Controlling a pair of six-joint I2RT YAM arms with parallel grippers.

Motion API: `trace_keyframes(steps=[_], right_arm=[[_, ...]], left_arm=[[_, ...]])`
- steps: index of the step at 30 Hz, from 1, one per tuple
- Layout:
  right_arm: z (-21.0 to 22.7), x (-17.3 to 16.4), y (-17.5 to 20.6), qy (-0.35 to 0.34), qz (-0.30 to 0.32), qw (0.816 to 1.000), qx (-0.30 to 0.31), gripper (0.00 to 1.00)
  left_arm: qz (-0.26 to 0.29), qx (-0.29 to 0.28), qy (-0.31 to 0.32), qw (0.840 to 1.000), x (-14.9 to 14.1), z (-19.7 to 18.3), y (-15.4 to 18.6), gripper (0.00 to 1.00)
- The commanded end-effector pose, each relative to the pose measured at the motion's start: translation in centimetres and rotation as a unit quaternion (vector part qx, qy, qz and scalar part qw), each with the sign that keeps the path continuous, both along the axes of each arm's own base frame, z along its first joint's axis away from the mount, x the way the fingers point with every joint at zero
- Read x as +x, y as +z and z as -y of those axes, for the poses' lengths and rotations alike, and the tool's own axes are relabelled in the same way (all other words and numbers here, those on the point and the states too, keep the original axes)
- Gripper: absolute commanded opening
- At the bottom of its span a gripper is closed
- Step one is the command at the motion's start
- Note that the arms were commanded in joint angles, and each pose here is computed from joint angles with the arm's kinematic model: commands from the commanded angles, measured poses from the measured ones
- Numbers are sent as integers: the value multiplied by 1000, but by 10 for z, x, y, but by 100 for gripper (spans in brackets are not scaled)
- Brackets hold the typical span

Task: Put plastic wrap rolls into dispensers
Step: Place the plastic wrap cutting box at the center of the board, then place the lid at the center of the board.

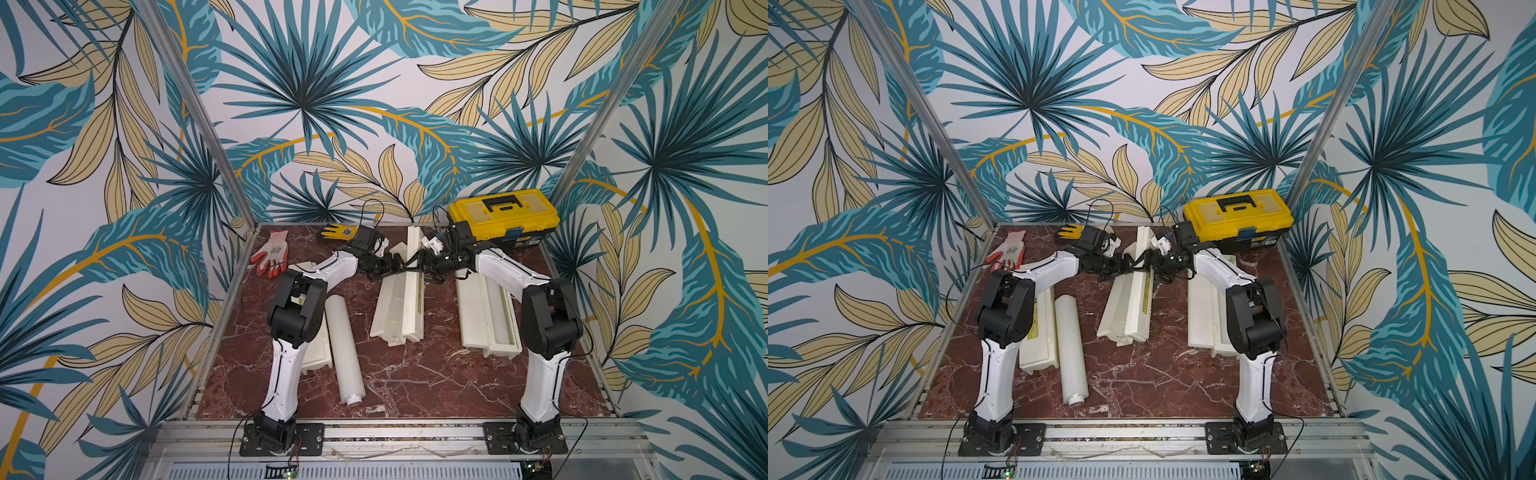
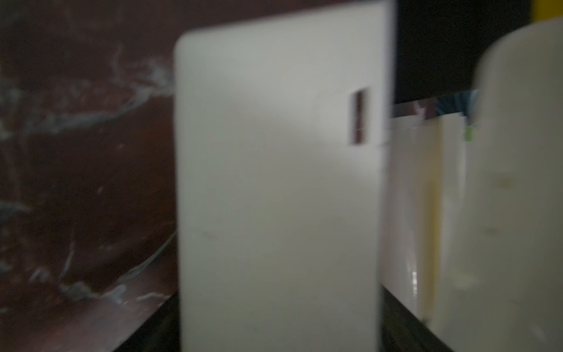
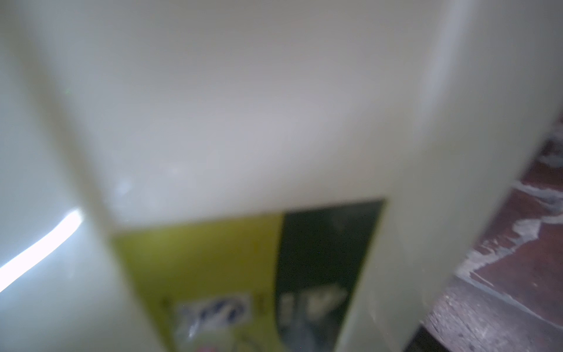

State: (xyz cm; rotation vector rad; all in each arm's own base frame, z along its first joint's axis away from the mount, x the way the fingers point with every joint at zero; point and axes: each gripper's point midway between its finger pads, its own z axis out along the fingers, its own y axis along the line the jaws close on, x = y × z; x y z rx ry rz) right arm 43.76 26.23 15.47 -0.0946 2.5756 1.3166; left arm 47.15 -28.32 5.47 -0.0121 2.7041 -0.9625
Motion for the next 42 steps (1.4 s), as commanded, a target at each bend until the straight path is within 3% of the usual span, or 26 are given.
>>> trace_keyframes(steps=[1, 4, 8, 11, 15, 21, 30, 33, 34, 38, 42], right_arm=[[0, -9, 25, 2, 4, 1000, -3, 49], [16, -12, 17, -22, -6, 998, -62, 49], [52, -15, 9, -65, -18, 982, -174, 49], [68, -17, 5, -83, -19, 972, -219, 50], [75, -18, -23, -85, -43, 959, -266, 51], [79, -20, -69, -62, -74, 925, -367, 55], [84, -19, -113, -63, -84, 887, -450, 76], [85, -23, -112, -63, -85, 885, -453, 97], [83, -24, -108, -63, -80, 888, -448, 99], [83, -36, -86, -63, -74, 897, -432, 99], [99, -53, -78, -66, -79, 887, -451, 99]], left_arm=[[-62, 90, -2, 994, -28, -24, -40, 84], [-63, 101, 6, 993, -28, -30, -41, 83], [-67, 100, 14, 993, -29, -37, -39, 80], [-68, 99, 18, 993, -31, -42, -36, 79], [-84, 88, 37, 992, -36, -49, -34, 76], [-99, 56, 60, 992, -43, -53, -30, 74], [-115, -6, 68, 991, -57, -43, -20, 73], [-124, -15, 63, 990, -65, -38, -20, 73], [-127, -18, 59, 990, -68, -36, -20, 72], [-136, -25, 51, 989, -79, -32, -22, 73], [-140, -29, 47, 989, -86, -32, -24, 73]])
